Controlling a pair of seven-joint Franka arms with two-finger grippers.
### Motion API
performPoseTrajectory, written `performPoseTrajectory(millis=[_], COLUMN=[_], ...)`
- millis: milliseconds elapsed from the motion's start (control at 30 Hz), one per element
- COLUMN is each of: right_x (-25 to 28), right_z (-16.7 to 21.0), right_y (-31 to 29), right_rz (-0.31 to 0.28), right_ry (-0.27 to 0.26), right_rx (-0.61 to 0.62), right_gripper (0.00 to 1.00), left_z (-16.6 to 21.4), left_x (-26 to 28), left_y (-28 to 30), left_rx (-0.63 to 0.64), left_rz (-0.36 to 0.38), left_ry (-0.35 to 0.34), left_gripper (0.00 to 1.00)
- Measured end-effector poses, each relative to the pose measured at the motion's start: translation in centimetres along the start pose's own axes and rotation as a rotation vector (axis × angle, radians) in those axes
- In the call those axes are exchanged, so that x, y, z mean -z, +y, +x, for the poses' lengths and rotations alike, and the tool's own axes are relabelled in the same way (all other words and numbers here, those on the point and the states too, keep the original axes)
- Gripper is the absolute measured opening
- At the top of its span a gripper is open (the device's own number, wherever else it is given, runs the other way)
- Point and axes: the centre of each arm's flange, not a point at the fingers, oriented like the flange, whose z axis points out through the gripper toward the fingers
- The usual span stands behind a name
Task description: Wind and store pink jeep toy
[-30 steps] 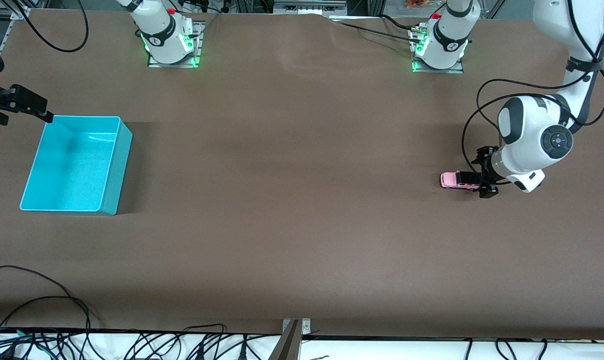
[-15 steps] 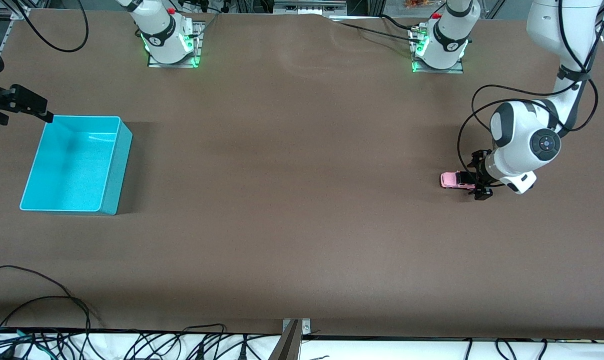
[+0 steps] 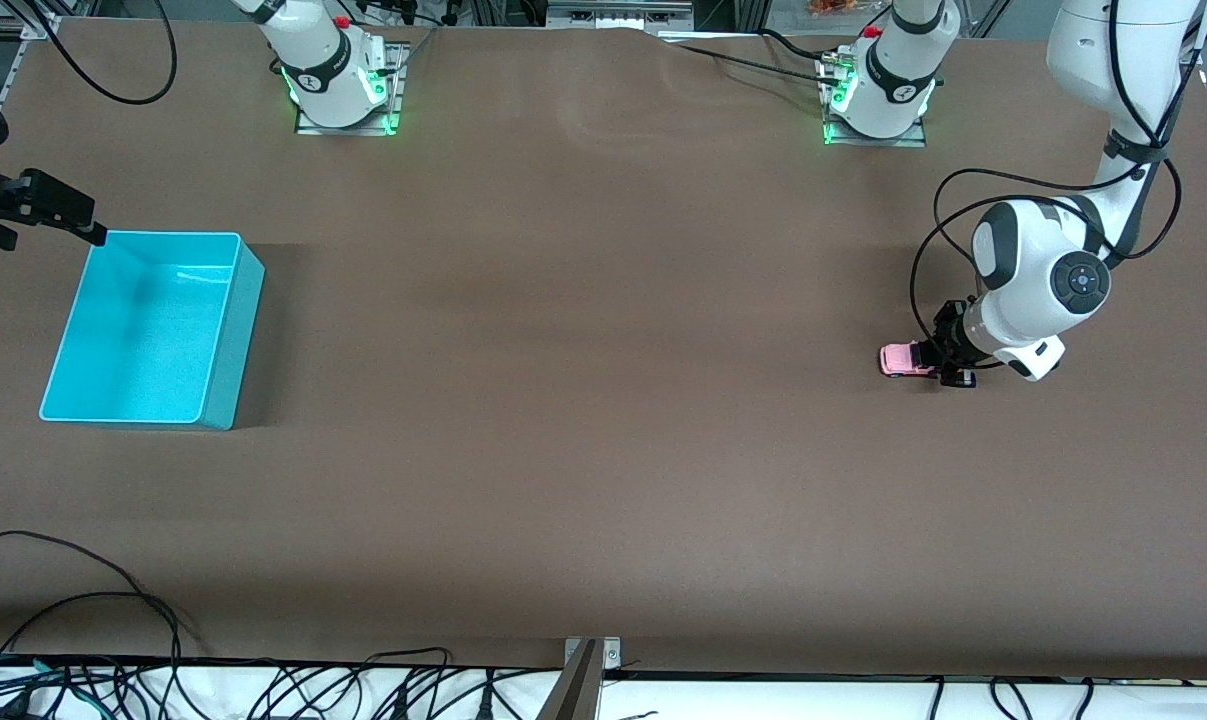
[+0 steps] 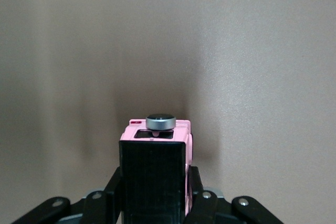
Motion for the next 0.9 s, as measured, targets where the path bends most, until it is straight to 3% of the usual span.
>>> performPoseTrajectory(millis=[467, 900], right_x=[0.0, 0.0], right_z=[0.0, 0.0], right_y=[0.0, 0.0], right_rz=[0.0, 0.0], right_ry=[0.0, 0.0], right_rx=[0.0, 0.0], right_gripper=[1.0, 1.0], left_z=[-1.5, -11.6], left_x=[3.2, 3.3], left_y=[1.9, 1.6], left_rx=[0.045, 0.066], left_rz=[-0.047, -0.025], left_ry=[-0.006, -0.004], left_gripper=[0.51, 0.51])
